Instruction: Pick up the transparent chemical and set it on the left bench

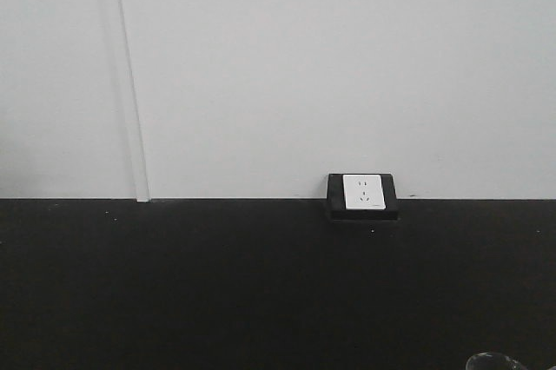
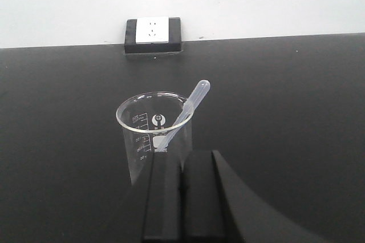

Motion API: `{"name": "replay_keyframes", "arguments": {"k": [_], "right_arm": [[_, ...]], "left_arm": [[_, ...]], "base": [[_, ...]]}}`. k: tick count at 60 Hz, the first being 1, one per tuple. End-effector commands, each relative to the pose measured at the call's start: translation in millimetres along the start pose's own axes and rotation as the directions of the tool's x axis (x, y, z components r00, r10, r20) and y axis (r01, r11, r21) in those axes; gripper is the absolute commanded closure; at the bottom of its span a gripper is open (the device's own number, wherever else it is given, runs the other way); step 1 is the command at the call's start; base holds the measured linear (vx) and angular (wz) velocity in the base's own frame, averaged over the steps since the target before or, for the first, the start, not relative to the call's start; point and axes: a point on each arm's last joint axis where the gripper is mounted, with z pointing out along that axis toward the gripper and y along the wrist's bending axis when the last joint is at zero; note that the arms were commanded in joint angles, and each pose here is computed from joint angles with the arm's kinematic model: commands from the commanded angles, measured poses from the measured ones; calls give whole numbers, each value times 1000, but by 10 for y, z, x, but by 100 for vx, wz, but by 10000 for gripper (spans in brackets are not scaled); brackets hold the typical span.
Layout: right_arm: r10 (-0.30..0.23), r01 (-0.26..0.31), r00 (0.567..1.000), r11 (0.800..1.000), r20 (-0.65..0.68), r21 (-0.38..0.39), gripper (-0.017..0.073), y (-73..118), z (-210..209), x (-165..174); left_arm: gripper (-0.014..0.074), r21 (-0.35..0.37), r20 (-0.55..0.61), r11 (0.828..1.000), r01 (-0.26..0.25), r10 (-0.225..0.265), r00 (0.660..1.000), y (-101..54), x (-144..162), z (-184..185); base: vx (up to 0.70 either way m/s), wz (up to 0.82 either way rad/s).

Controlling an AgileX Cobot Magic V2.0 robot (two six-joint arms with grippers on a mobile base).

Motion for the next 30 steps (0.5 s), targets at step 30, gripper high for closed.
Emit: {"name": "replay_keyframes", "arguments": {"k": [30], "right_arm": [[-10,10,996,1000,90,1,566,1,-8,-60]], "left_arm": [[597,-2,81,1000,9,-9,997,1,-28,-13]], "base": [[0,0]]}}
